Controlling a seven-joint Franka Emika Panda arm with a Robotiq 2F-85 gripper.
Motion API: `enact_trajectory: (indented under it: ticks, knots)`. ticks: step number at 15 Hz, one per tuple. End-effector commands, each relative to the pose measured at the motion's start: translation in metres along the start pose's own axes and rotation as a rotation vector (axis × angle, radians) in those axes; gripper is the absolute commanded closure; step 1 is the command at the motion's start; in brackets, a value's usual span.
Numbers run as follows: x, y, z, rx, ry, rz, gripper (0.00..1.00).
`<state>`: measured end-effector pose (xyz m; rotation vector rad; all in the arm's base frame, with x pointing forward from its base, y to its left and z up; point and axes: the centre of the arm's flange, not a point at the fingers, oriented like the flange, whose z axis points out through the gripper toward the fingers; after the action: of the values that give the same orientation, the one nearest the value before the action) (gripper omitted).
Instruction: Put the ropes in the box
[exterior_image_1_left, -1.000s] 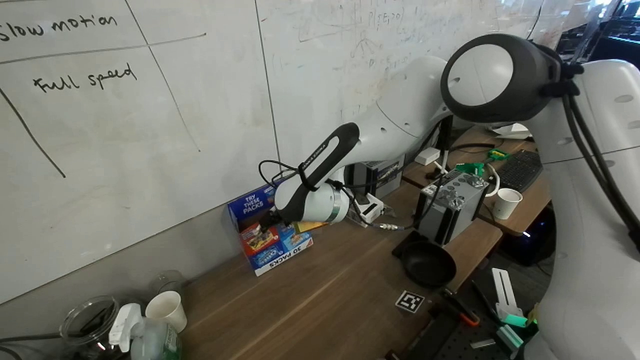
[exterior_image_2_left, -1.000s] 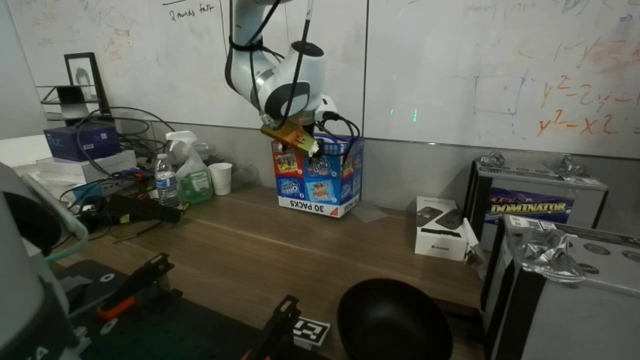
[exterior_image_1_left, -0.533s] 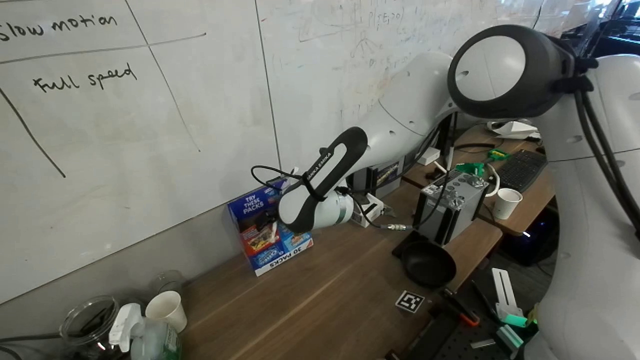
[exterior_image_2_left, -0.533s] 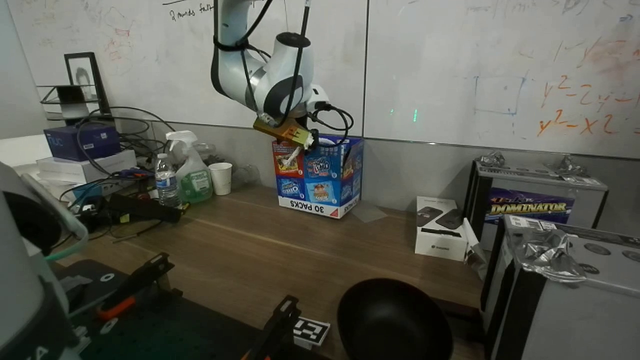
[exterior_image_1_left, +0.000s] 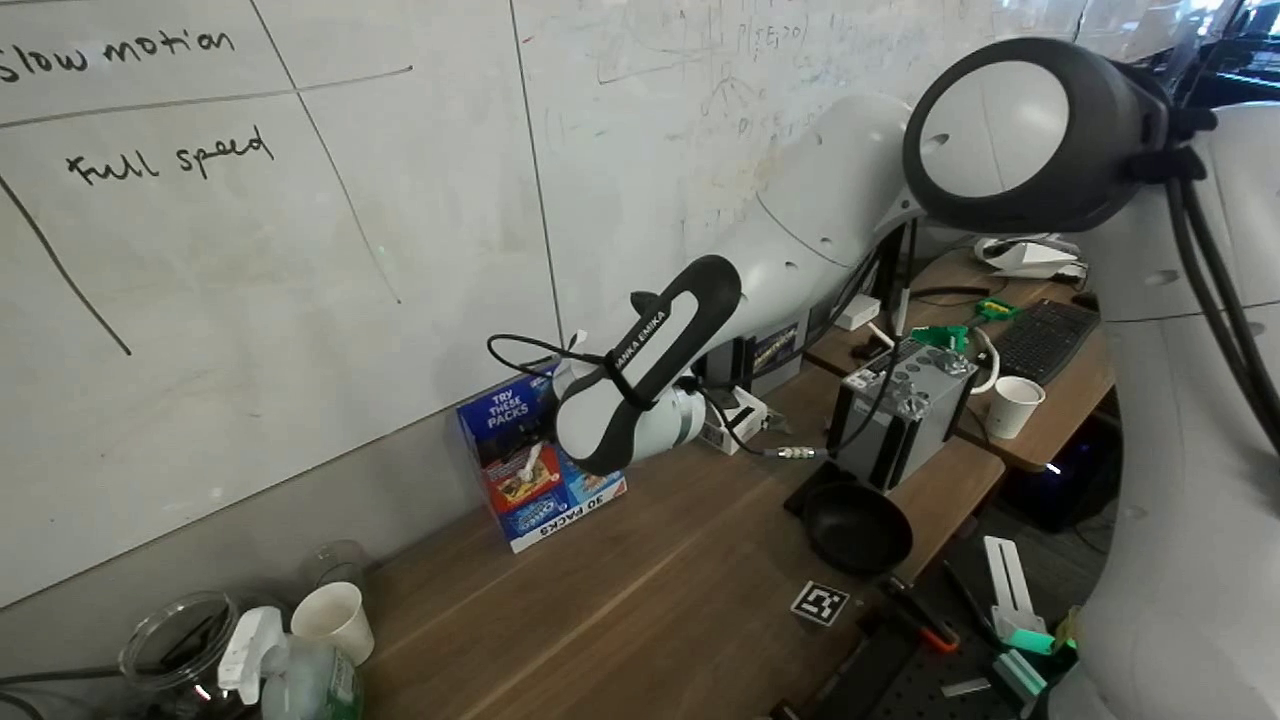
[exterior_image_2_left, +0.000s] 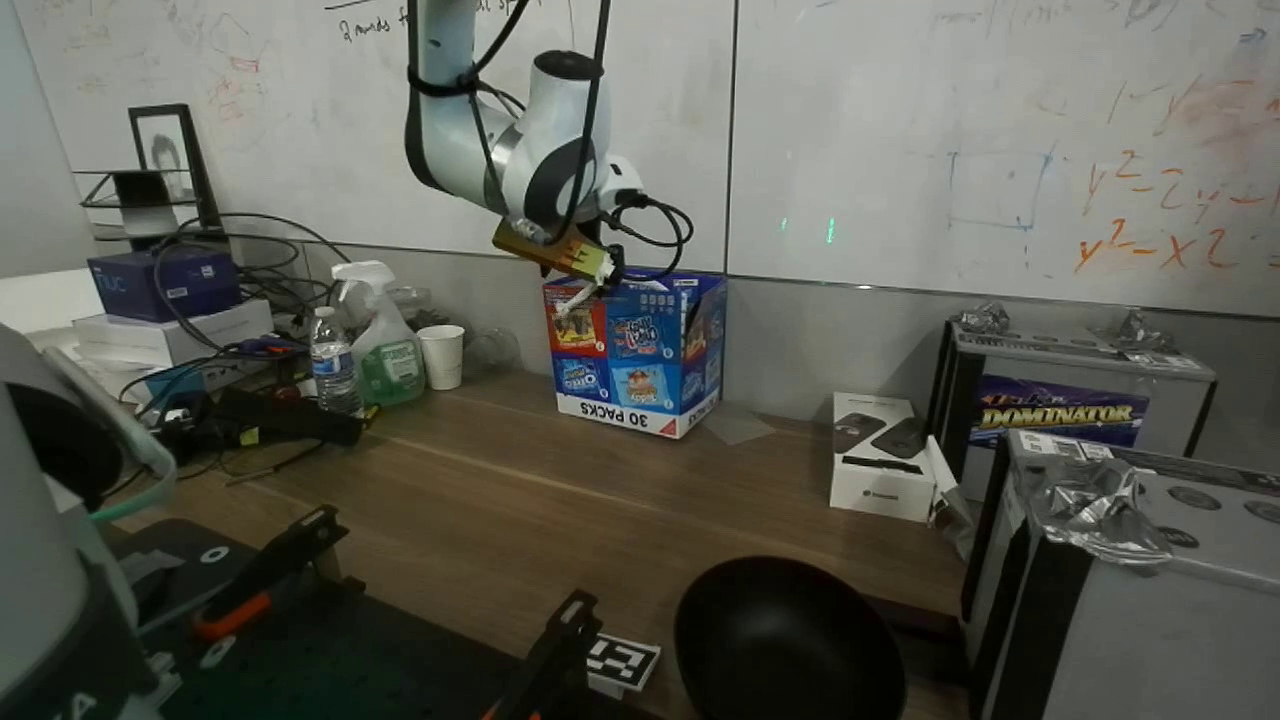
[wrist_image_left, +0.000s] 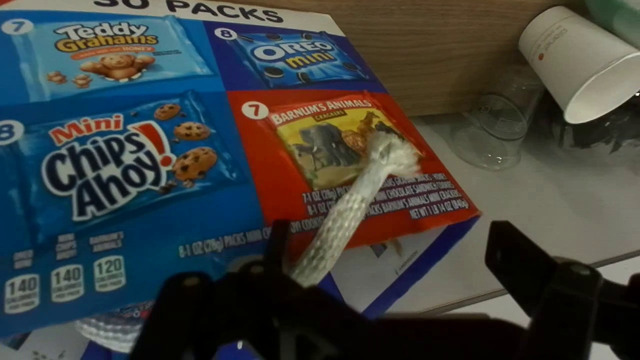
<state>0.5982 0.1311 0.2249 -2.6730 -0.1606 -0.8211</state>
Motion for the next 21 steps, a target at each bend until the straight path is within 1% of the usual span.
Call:
enact_trajectory:
  ticks: [1,4,7,13,17,21]
  knots:
    - [0.011,-0.021,-0.014,0.001,0.037,-0.016,0.00]
    - [0.019,-0.034,-0.009,0.016,0.047,-0.042,0.00]
    - [0.028,-0.039,-0.001,0.022,0.046,-0.053,0.00]
    - [0.038,-0.026,0.008,0.022,0.048,-0.047,0.00]
    - [0.034,-0.025,-0.004,-0.019,0.056,-0.058,0.00]
    - [0.029,-0.043,-0.016,-0.053,0.076,-0.096,0.00]
